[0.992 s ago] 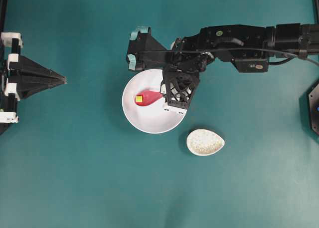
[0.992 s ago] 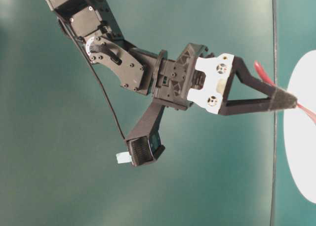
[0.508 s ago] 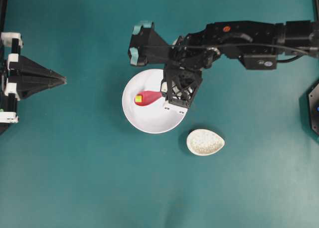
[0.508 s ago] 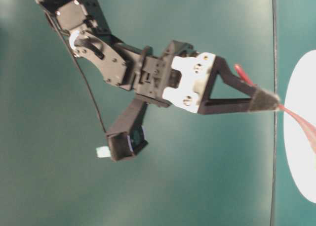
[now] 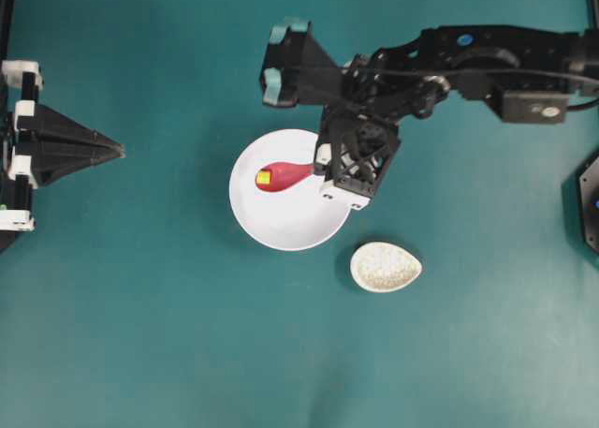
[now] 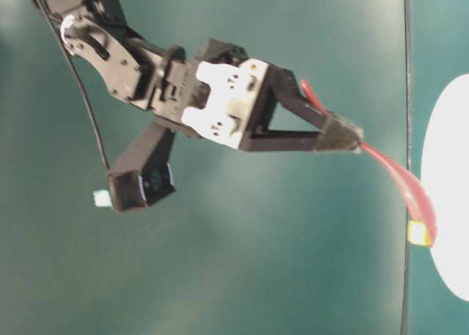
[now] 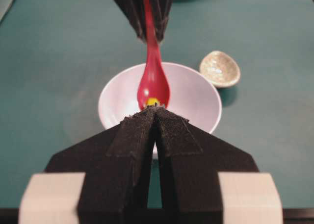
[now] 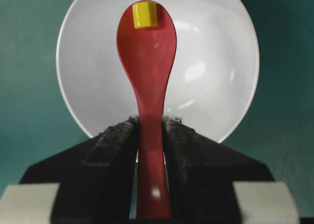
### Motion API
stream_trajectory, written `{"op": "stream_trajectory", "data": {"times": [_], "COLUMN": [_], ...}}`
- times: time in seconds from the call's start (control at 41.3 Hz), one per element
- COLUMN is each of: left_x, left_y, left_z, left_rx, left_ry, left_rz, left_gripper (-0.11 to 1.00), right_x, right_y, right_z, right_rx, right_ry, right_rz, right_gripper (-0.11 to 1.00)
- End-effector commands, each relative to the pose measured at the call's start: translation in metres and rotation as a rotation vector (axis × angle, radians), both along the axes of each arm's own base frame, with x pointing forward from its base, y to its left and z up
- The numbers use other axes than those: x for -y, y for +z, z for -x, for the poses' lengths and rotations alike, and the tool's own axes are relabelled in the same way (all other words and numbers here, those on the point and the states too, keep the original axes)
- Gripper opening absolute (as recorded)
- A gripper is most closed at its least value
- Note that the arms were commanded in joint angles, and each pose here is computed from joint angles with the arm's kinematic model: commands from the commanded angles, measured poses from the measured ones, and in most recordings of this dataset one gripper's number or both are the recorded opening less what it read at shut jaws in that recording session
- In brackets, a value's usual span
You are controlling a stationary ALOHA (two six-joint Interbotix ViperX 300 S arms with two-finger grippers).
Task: Scoop the yellow hexagonal prism block from the bowl with a spoon using the right arm.
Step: 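Lift the spoon with the yellow block up out of the bowl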
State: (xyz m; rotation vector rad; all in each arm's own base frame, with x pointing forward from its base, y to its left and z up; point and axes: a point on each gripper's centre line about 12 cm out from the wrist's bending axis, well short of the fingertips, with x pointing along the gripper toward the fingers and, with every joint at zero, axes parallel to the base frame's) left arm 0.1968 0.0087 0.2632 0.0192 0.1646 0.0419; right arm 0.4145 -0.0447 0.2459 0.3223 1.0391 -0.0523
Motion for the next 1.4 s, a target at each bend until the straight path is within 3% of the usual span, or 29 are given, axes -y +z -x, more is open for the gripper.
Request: {"op": "stream_trajectory", "data": {"times": [0.0,0.484,0.92,1.38], "left_x": [-0.001,-0.001,-0.001,0.0], "left_y": [0.011,0.011,0.011,0.017], "left_z": [-0.003,-0.003,-0.003,0.002], "left_rx": [0.026,0.029,0.029,0.056], "left_ry": [0.002,0.002,0.002,0.004], "left_rz": [-0.004,-0.004,-0.004,0.007], "left_gripper": [0.0,0.0,0.0,0.0], "right_x": [-0.002,-0.005,-0.016,-0.02], "right_y": [0.027,0.052,0.068,0.069], "right_z": [0.007,0.046,0.072,0.071], "right_rx": [0.082,0.272,0.482,0.514], "right_ry": [-0.012,-0.099,-0.078,-0.055], "right_rz": [0.006,0.006,0.079,0.103], "right_gripper": [0.24,0.24,0.24,0.24]}}
